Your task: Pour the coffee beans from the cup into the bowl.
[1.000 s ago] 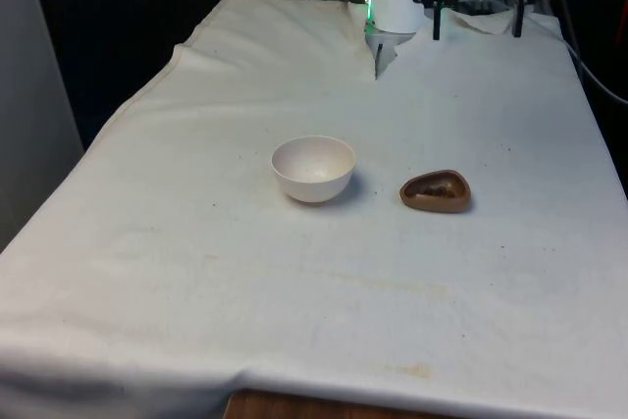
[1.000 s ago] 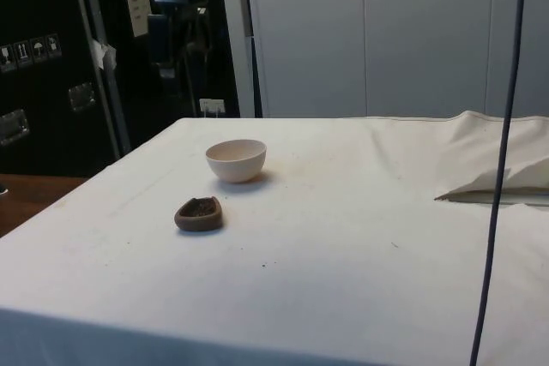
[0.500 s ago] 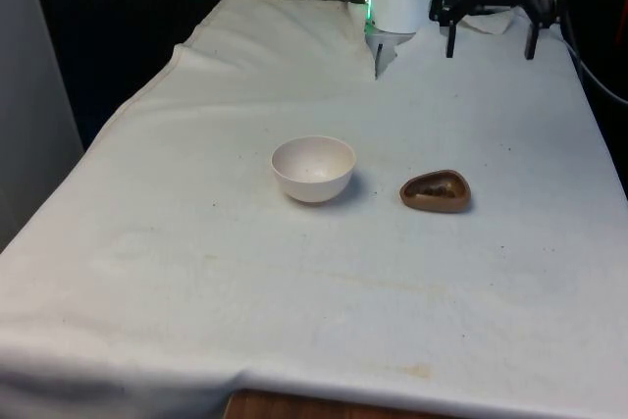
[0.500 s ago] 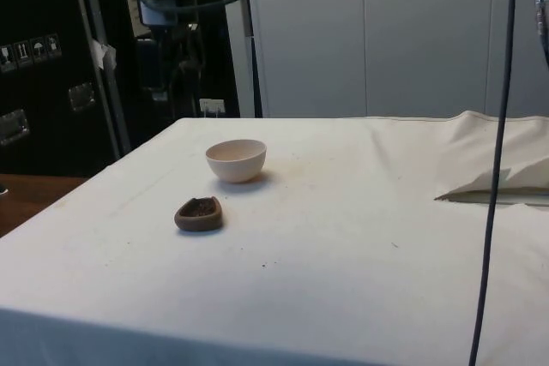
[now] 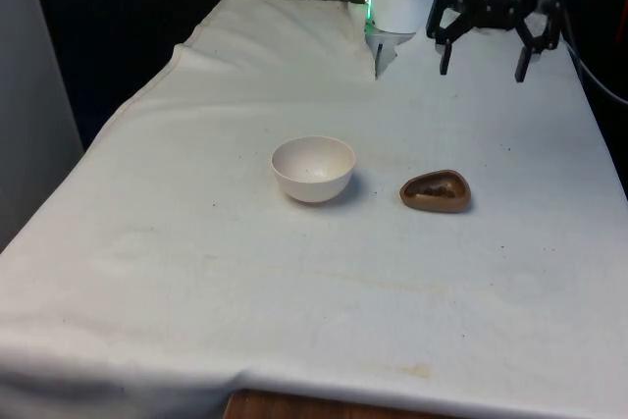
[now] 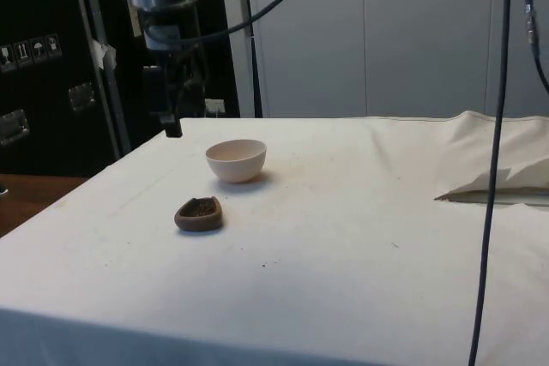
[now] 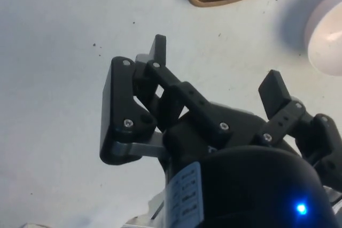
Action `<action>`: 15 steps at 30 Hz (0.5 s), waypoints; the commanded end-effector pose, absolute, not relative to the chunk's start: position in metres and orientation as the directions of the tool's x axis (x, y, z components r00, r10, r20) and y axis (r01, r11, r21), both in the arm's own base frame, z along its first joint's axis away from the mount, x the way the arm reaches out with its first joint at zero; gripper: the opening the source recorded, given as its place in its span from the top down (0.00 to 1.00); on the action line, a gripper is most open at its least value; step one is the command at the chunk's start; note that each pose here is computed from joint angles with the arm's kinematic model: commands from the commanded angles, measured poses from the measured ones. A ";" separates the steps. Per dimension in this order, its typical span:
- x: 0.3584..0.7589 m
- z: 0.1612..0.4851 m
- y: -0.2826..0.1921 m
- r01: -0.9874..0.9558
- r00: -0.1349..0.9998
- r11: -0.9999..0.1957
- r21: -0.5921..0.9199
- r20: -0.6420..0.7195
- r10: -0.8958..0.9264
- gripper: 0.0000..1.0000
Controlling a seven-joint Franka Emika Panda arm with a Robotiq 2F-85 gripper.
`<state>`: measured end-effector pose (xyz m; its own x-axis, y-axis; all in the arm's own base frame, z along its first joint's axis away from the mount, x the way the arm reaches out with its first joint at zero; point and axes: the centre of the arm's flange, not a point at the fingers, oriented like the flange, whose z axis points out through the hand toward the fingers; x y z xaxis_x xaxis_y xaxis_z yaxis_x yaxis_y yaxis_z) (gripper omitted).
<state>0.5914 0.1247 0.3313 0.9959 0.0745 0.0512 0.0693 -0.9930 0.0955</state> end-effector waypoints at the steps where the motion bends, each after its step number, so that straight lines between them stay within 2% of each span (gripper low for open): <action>1: 0.592 0.328 0.124 0.067 0.995 -0.992 0.106 0.064 0.074 0.00; 15: 0.593 0.302 0.128 0.071 0.994 -0.990 0.120 0.070 0.079 0.00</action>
<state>0.5929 0.1270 0.3037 0.9951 0.0804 0.0584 0.0732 -0.9904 0.1170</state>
